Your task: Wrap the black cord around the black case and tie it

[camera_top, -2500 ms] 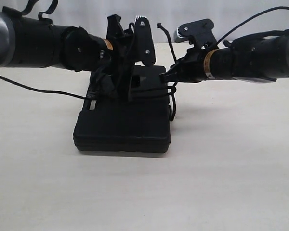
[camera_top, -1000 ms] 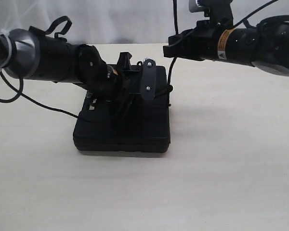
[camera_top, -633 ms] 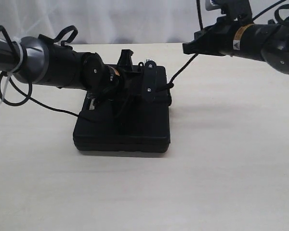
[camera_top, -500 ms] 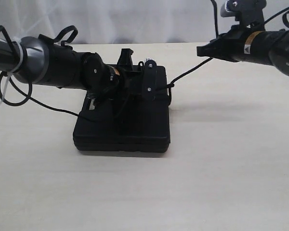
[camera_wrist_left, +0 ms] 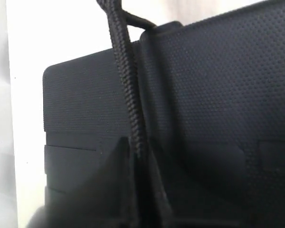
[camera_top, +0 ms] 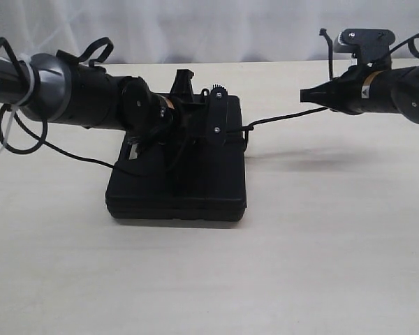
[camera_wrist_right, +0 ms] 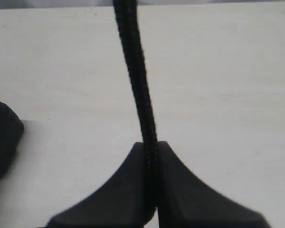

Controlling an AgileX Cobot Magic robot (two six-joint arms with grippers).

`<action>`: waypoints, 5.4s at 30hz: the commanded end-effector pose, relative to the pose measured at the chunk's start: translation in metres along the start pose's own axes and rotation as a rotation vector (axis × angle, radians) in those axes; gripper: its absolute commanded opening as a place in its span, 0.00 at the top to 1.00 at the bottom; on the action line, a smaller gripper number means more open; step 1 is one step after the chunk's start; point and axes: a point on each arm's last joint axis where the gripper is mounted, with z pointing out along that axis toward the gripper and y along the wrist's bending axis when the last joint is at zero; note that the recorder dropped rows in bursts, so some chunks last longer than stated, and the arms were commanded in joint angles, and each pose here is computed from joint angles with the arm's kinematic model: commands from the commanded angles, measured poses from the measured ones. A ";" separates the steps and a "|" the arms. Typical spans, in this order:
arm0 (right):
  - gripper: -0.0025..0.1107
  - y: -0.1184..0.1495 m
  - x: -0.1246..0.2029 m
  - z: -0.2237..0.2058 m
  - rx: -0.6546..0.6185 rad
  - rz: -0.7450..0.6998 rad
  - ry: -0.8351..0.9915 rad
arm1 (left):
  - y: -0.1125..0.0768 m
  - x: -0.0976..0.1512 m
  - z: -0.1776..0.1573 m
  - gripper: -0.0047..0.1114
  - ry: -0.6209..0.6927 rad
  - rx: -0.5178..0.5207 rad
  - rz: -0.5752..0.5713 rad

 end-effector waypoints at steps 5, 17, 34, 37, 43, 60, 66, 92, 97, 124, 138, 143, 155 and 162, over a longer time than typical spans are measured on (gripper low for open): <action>0.94 -0.016 0.013 0.002 0.077 -0.006 0.106 | -0.003 -0.019 0.001 0.70 -0.032 -0.047 0.031; 0.94 -0.030 0.027 0.015 0.078 0.044 0.116 | -0.002 -0.023 0.001 0.67 -0.039 -0.075 0.037; 0.94 -0.034 0.041 0.024 0.094 0.012 0.183 | -0.013 -0.016 0.020 0.67 -0.015 -0.067 0.041; 0.94 -0.035 0.046 0.029 0.095 0.014 0.199 | -0.013 -0.016 0.020 0.67 -0.015 -0.067 0.043; 0.94 -0.037 0.044 0.031 0.092 0.041 0.179 | -0.013 -0.016 0.020 0.67 -0.015 -0.067 0.043; 0.44 -0.080 0.052 0.028 0.200 0.266 0.203 | -0.013 -0.016 0.020 0.67 -0.015 -0.067 0.043; 0.44 -0.080 0.037 0.011 0.227 0.252 0.191 | -0.011 -0.016 0.020 0.67 -0.016 -0.085 0.041; 0.64 -0.057 0.012 -0.013 0.204 0.145 0.149 | 0.008 -0.029 -0.016 0.67 -0.062 -0.094 -0.019; 0.64 -0.029 0.011 -0.010 0.141 -0.057 0.168 | 0.009 -0.030 -0.019 0.67 -0.066 -0.089 -0.019; 0.85 0.063 0.046 0.026 -0.123 -0.601 0.162 | 0.009 -0.030 -0.019 0.67 -0.066 -0.089 -0.019; 0.94 0.012 0.042 0.028 -0.011 -0.343 0.200 | 0.009 -0.030 -0.019 0.67 -0.066 -0.089 -0.019; 0.94 0.011 0.042 0.028 -0.009 -0.340 0.204 | 0.009 -0.030 -0.019 0.67 -0.066 -0.089 -0.019; 0.94 0.012 0.042 0.028 -0.010 -0.341 0.203 | 0.007 -0.025 -0.005 0.67 -0.049 -0.141 -0.032; 0.91 0.013 0.037 0.026 -0.014 -0.327 0.171 | 0.009 -0.024 -0.005 0.67 -0.053 -0.170 -0.101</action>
